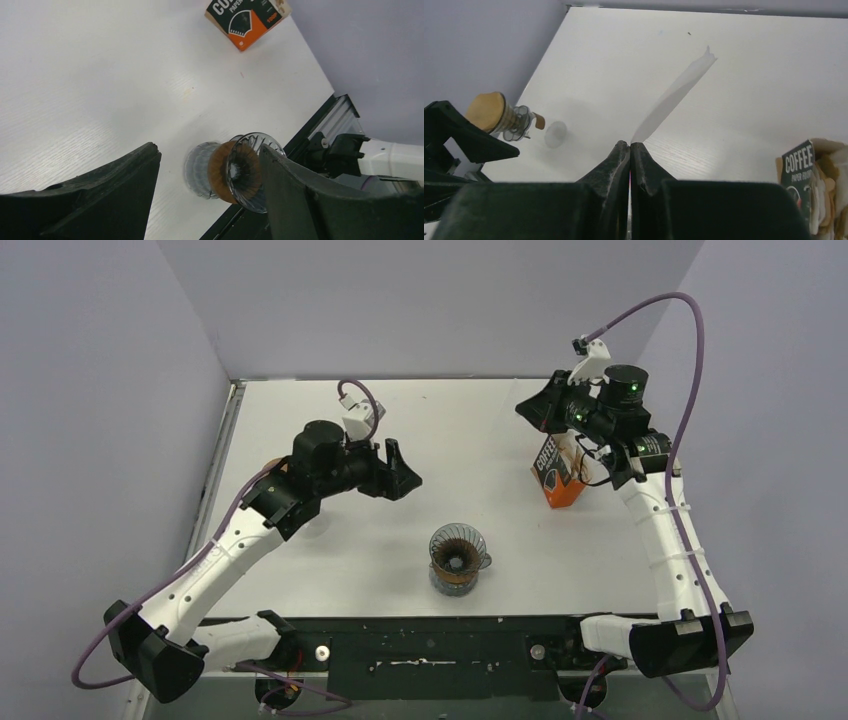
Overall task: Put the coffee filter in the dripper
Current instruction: Pick up the coffee filter from the coffee filter holder.
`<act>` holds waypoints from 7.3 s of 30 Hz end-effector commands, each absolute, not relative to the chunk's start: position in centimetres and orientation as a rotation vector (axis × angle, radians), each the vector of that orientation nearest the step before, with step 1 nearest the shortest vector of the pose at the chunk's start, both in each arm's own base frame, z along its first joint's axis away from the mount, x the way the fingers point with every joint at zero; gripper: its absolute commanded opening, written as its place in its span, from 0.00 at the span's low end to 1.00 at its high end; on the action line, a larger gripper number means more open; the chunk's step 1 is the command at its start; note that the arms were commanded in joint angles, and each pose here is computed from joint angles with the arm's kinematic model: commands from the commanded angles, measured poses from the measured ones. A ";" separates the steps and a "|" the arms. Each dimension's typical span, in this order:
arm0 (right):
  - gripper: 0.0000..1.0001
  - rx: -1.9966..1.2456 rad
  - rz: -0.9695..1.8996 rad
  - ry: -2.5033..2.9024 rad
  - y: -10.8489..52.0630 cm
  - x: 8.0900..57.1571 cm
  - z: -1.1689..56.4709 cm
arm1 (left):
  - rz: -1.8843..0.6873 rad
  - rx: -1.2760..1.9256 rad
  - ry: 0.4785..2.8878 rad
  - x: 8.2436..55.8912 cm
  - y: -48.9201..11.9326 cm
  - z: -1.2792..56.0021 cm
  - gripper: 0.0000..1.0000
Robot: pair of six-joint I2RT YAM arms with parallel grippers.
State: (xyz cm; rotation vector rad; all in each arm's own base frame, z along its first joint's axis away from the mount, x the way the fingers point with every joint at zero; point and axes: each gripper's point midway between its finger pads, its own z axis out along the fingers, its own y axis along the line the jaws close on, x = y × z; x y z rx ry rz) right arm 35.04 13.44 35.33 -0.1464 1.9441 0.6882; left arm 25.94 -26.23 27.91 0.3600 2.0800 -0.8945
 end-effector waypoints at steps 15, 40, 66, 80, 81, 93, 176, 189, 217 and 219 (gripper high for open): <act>0.00 -0.660 1.217 1.415 21.3 25.6 47.4 | -1.487 0.327 1.644 22.6 -28.8 38.4 0.75; 0.00 -1.099 1.517 1.018 27.2 13.4 51.8 | -1.926 0.514 1.118 14.4 -26.6 47.1 0.79; 0.00 -0.983 1.392 1.114 26.5 14.6 49.9 | -1.984 0.588 1.072 13.1 -26.5 47.6 0.26; 0.05 -0.986 1.382 1.137 26.6 14.8 49.4 | -1.955 0.598 1.108 13.6 -26.9 46.7 0.00; 0.09 -0.982 1.373 1.141 26.5 14.9 49.4 | -1.948 0.600 1.116 13.7 -27.0 46.5 0.00; 0.46 -0.954 1.199 1.233 25.4 16.3 49.2 | -1.798 0.693 1.302 15.0 -28.2 42.0 0.00; 0.52 -0.938 1.432 1.644 31.2 17.0 40.4 | -1.671 0.889 1.667 15.4 -28.9 32.6 0.00; 0.52 -0.971 1.411 1.691 31.7 16.7 38.6 | -1.675 0.905 1.646 15.2 -28.8 33.2 0.00; 0.56 -0.916 1.356 1.612 30.6 16.3 41.0 | -1.705 0.945 1.568 13.7 -28.3 34.4 0.00; 0.56 -0.919 1.371 1.593 30.7 16.1 41.6 | -1.709 0.946 1.568 13.6 -28.2 34.4 0.00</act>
